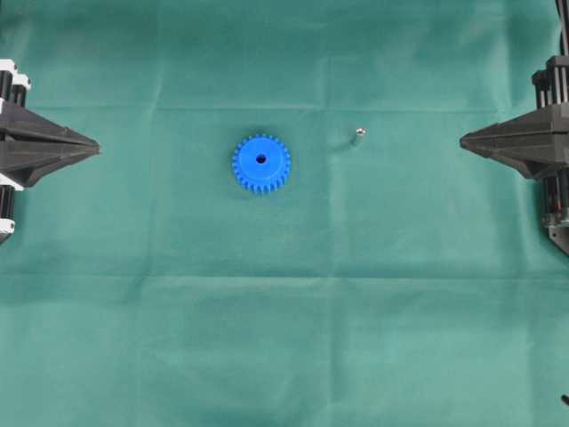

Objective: Insert the shaft placed at a random location into the center hole of the medium gear at another random location.
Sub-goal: 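Move the right gripper left toward the silver shaft, fingers open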

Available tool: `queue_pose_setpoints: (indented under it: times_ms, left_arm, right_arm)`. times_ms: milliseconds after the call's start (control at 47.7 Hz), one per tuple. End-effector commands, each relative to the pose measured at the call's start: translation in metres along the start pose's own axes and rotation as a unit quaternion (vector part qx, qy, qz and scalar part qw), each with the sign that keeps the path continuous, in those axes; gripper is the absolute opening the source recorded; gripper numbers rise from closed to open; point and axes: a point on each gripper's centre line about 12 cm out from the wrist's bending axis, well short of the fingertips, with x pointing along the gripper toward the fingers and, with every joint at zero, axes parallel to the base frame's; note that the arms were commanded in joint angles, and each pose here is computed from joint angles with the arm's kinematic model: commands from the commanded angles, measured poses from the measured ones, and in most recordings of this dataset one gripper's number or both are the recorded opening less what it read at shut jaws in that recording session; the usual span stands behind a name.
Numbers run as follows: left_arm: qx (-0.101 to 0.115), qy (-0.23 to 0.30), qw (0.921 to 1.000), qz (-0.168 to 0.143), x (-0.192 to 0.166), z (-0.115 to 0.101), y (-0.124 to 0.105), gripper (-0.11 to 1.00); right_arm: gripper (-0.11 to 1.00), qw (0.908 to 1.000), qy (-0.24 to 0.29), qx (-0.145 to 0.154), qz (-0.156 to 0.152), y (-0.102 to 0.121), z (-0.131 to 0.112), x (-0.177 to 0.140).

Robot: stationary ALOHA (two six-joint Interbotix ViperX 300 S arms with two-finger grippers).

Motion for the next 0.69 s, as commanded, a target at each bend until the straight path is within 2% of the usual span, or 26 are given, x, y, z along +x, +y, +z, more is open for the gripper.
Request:
queue_pose_setpoints:
  times_ms: [0,252,440,545,671]
  left_arm:
    - [0.001,-0.012,0.9999,-0.001,0.005,0.013,0.0,0.0]
    - [-0.003,-0.011,0.9999,-0.002,0.006,0.012,-0.001,0.0]
    - [-0.001,-0.008,1.0,-0.002,0.006,0.011,-0.001,0.0]
    - [-0.001,-0.007,1.0,-0.002,0.006,0.01,-0.001,0.0]
    - [-0.001,-0.007,1.0,-0.002,0.006,0.01,-0.001,0.0]
  right_arm:
    - [0.01,0.9999,-0.012,0.006,-0.006,-0.002,0.009,0.004]
    - [0.01,0.9996,0.018,0.004,-0.02,-0.008,-0.003,0.012]
    - [0.02,0.9981,0.048,0.005,-0.037,-0.016,-0.022,0.021]
    - [0.21,0.9969,0.059,0.005,-0.051,-0.023,-0.035,0.03]
    - [0.58,0.9943,0.082,0.002,-0.068,-0.033,-0.055,0.043]
